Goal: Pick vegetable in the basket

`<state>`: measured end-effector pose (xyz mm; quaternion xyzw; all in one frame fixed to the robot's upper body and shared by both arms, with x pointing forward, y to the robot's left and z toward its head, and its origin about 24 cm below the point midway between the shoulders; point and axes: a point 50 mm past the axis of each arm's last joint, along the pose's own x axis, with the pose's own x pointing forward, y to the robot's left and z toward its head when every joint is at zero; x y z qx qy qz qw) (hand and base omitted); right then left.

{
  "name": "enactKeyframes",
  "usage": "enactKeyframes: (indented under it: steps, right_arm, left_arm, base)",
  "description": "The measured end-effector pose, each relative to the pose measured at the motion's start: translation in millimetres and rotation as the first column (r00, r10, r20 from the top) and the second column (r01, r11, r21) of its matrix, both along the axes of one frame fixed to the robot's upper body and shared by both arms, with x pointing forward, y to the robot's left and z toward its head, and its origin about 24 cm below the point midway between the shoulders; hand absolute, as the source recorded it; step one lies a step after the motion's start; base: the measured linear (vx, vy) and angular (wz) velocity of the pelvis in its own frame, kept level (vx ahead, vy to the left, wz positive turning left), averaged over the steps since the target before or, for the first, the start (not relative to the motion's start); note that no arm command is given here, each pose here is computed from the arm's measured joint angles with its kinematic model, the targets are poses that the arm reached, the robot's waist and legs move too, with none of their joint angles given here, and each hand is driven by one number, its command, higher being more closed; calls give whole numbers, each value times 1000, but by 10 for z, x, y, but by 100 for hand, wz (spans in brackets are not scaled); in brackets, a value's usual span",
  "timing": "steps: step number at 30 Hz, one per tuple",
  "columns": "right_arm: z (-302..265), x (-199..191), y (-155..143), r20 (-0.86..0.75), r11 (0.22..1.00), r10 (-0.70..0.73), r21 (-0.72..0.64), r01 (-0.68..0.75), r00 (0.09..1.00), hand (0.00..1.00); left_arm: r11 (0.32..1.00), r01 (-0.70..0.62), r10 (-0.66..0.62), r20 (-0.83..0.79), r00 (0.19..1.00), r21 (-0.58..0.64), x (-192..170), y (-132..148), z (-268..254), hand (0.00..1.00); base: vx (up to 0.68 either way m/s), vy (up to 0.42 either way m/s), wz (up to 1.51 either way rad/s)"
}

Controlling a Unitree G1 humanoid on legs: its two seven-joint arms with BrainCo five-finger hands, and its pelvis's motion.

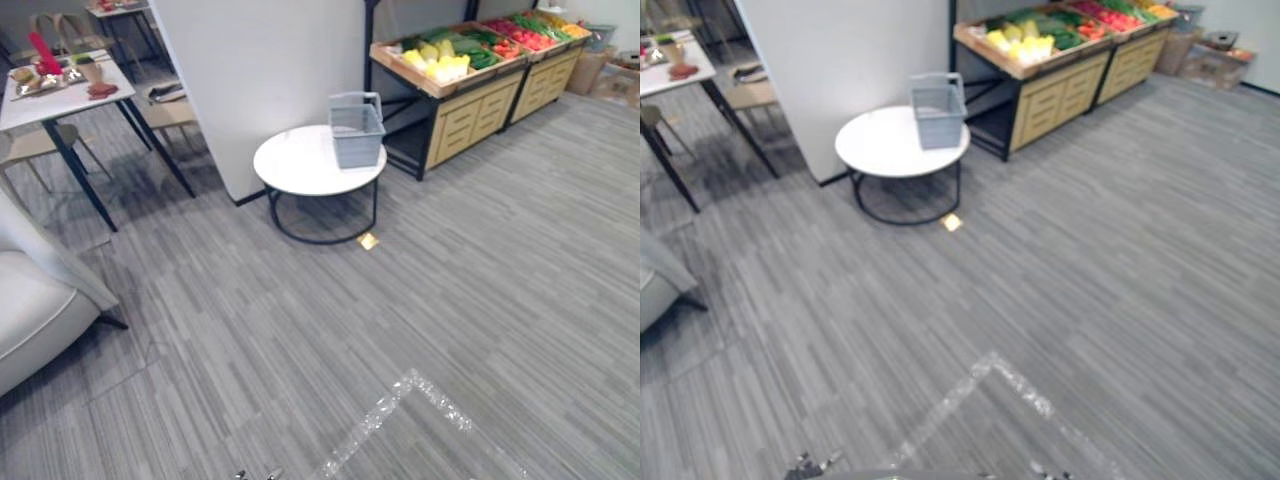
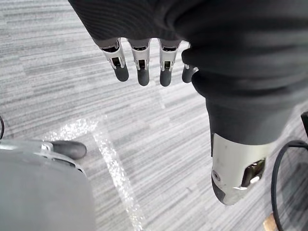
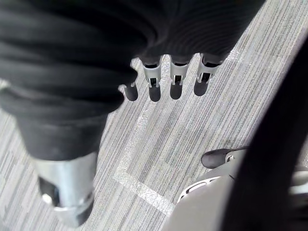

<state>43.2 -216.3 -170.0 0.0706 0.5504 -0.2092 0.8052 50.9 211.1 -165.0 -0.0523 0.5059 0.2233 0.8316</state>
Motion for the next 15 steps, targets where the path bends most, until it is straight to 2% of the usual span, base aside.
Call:
enactKeyframes:
  steps: [15]
  right_arm:
    - [0,-9,-9,6,1000,-27,11,27,1000,0]
  left_arm:
    - [996,-52,49,-47,998,-70,-97,-10,-43,0]
  base:
    - [-23,-24,-6]
